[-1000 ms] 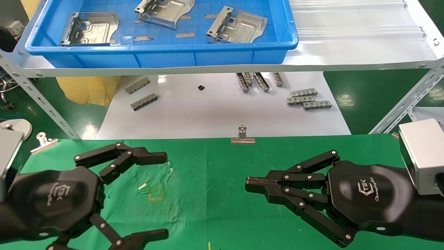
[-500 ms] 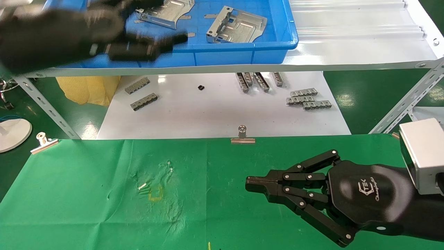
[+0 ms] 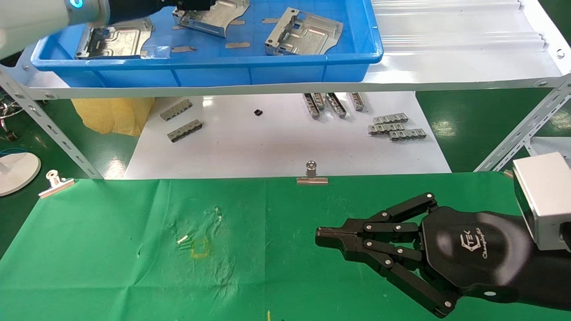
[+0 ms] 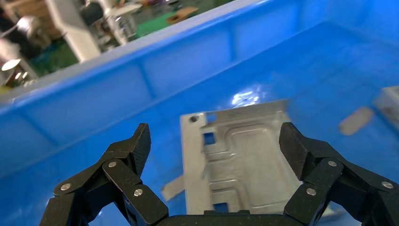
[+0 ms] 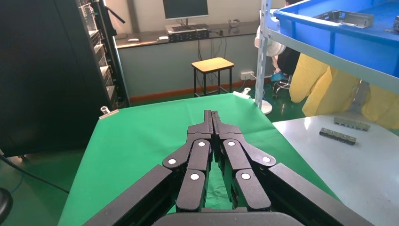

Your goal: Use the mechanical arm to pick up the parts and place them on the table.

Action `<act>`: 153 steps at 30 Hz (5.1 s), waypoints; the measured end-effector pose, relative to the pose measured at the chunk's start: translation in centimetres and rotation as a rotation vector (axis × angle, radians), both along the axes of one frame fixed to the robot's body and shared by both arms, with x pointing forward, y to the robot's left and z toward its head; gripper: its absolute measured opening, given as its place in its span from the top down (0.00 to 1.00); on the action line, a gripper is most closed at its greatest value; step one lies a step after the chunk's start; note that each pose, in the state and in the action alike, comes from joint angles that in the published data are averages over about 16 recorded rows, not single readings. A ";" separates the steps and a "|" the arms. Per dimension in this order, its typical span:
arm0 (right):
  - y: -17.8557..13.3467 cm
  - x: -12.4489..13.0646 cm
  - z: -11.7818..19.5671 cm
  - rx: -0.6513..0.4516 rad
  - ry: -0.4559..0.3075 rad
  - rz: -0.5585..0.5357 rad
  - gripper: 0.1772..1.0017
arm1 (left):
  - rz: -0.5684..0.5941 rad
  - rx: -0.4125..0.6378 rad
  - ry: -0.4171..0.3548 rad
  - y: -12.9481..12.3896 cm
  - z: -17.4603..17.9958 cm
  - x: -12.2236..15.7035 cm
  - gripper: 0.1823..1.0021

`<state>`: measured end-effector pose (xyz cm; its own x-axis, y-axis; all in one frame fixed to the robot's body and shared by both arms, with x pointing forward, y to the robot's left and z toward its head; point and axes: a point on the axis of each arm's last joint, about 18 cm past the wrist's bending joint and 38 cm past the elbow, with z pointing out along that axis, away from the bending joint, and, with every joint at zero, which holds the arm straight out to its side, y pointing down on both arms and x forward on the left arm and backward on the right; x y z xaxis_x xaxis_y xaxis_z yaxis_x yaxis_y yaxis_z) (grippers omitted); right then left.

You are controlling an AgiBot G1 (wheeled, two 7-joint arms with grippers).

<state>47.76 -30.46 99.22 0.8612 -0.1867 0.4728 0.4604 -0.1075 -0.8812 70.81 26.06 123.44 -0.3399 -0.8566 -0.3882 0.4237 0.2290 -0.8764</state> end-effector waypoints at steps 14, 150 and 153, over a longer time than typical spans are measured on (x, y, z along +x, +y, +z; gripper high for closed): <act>0.0 0.0 0.0 0.000 0.000 0.000 0.95 | 0.079 -0.056 0.081 -0.2 -1.4 1.9 0.06; 0.0 0.0 0.0 0.000 0.000 0.000 0.00 | -0.464 0.681 0.079 7.1 -26.6 -6.1 0.43; 0.0 0.0 0.0 0.000 0.000 0.000 0.00 | -0.467 0.668 0.078 7.1 -26.6 -6.1 0.34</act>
